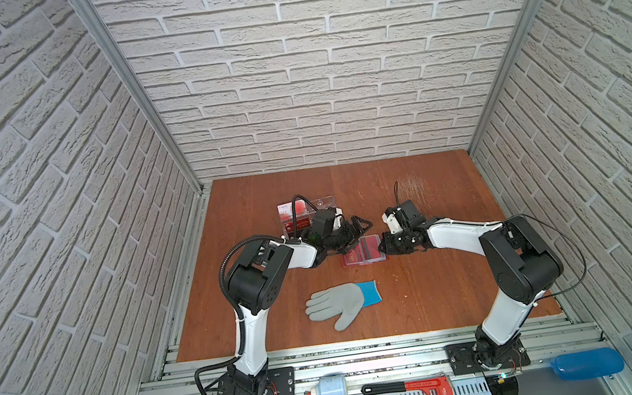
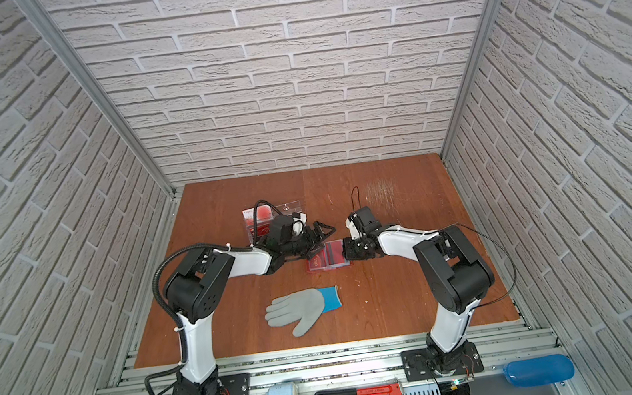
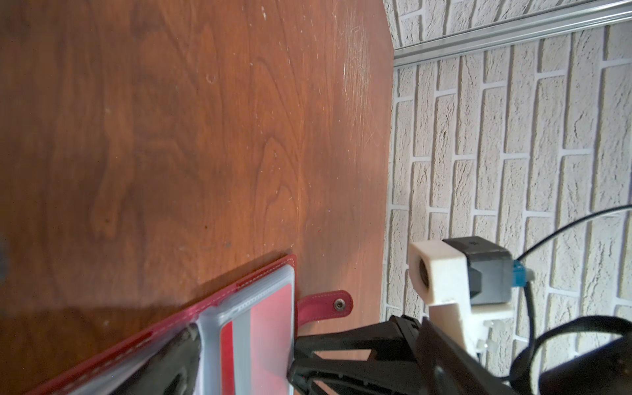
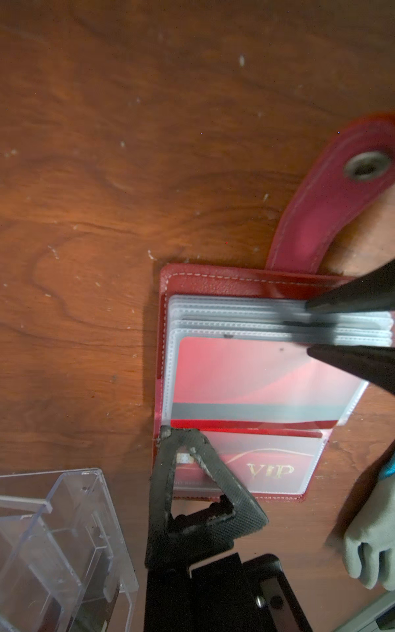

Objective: Take the credit cards out of the card holder

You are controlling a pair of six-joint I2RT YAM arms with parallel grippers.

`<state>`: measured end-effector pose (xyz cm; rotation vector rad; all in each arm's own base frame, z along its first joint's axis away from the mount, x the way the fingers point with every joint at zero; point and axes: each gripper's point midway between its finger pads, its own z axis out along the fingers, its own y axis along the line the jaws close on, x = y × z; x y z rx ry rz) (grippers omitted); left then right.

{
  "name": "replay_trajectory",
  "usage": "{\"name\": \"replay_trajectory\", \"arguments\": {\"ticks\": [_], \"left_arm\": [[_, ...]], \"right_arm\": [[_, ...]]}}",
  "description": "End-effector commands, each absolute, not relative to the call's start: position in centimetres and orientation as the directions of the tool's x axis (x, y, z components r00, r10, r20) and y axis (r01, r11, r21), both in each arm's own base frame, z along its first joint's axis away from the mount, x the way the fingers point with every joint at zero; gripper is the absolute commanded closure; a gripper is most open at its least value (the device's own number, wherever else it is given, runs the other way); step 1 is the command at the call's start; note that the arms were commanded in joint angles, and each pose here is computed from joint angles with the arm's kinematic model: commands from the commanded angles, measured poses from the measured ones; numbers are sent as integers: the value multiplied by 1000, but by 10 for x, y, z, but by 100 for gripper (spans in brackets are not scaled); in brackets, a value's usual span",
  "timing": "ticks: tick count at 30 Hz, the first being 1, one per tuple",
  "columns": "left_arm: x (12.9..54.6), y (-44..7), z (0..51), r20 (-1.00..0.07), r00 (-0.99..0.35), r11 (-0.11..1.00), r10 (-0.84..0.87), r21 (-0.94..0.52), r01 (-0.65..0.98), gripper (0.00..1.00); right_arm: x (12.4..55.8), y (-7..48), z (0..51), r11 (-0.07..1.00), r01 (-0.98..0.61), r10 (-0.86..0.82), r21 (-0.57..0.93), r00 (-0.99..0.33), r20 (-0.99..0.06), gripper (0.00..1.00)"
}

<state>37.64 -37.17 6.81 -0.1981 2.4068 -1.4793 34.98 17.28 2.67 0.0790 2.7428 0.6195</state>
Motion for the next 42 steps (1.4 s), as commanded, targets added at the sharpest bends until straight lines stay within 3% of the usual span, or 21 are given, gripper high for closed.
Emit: {"name": "replay_trajectory", "arguments": {"ticks": [1, 8, 22, 42], "left_arm": [[369, -372, 71, -200, -951, 464, -236, -883, 70, 2], [356, -368, 76, -239, -954, 471, -179, -872, 130, 2], [350, -376, 82, -267, -953, 443, -142, -878, 180, 2], [342, -385, 80, -252, -959, 364, -129, -912, 190, 2]], "right_arm": [[327, 162, 20, 915, 17, 113, 402, -969, -217, 79], [339, 159, 35, 903, 5, 124, 429, -960, -250, 78], [337, 165, 19, 890, 16, 125, 456, -970, -210, 80], [335, 165, 9, 890, 32, 131, 455, -973, -188, 84]]}}
